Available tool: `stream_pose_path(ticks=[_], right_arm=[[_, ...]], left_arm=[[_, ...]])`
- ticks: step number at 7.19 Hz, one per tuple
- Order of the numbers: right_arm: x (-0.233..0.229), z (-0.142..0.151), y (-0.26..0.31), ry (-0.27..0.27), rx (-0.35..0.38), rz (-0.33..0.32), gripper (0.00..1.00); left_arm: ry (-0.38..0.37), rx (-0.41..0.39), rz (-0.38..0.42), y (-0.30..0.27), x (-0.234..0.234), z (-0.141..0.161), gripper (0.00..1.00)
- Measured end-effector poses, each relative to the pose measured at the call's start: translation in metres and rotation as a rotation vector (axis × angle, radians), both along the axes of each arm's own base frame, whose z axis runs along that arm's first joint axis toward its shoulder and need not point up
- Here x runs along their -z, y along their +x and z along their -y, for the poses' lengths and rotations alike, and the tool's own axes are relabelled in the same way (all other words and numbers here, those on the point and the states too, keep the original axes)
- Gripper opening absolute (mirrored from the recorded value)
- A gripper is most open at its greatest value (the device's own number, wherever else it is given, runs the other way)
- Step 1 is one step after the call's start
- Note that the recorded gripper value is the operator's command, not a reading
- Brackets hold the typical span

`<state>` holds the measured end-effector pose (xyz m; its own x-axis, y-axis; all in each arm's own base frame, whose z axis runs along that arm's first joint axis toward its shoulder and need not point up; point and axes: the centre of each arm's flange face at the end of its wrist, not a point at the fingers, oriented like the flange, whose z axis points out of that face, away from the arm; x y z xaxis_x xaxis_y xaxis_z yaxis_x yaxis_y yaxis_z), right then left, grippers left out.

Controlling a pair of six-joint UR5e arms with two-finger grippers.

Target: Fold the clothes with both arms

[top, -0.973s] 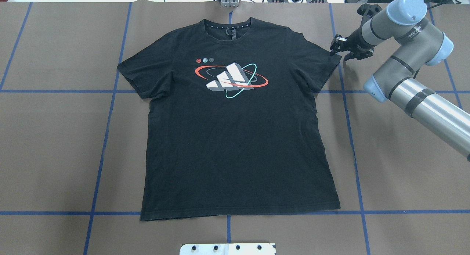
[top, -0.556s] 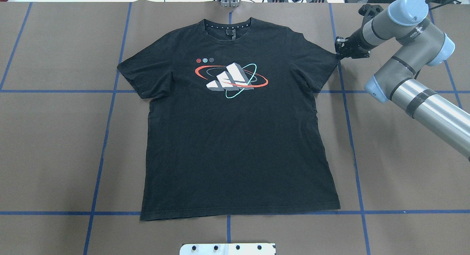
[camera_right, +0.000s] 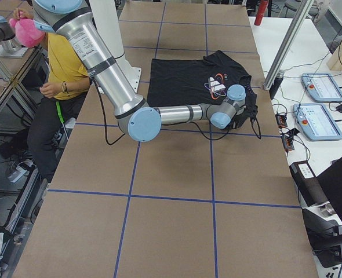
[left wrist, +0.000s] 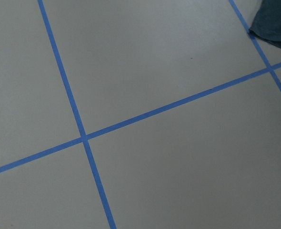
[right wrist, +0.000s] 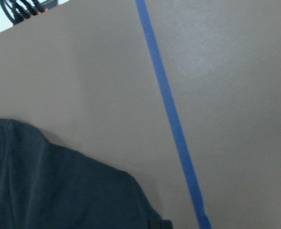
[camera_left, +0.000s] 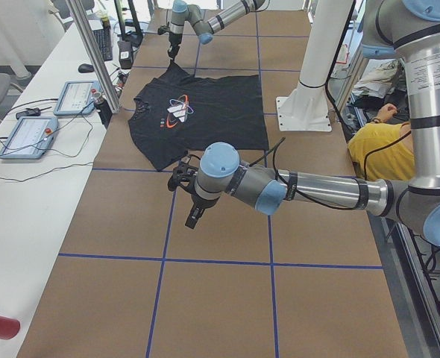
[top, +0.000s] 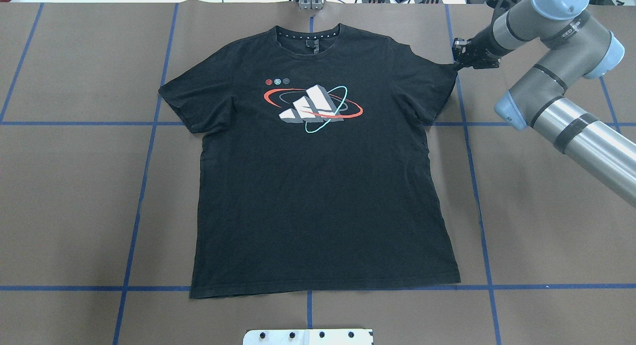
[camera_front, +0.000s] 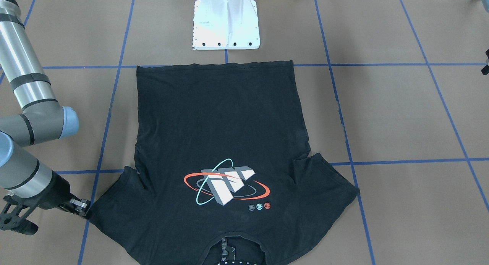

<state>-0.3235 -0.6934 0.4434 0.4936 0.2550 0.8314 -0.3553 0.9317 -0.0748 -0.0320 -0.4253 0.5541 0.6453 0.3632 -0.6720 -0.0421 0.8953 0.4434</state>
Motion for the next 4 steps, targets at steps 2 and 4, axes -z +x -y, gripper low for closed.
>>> stream_pose_path(ticks=[2, 4], right_arm=[[0.063, -0.002, -0.014, -0.040, 0.012, 0.000, 0.00], [0.109, 0.010, -0.057, -0.088, -0.002, 0.009, 0.00]], left_arm=[[0.000, 0.000, -0.001, 0.000, 0.000, 0.000, 1.00], [0.000, 0.000, -0.001, 0.000, 0.000, 0.000, 1.00]])
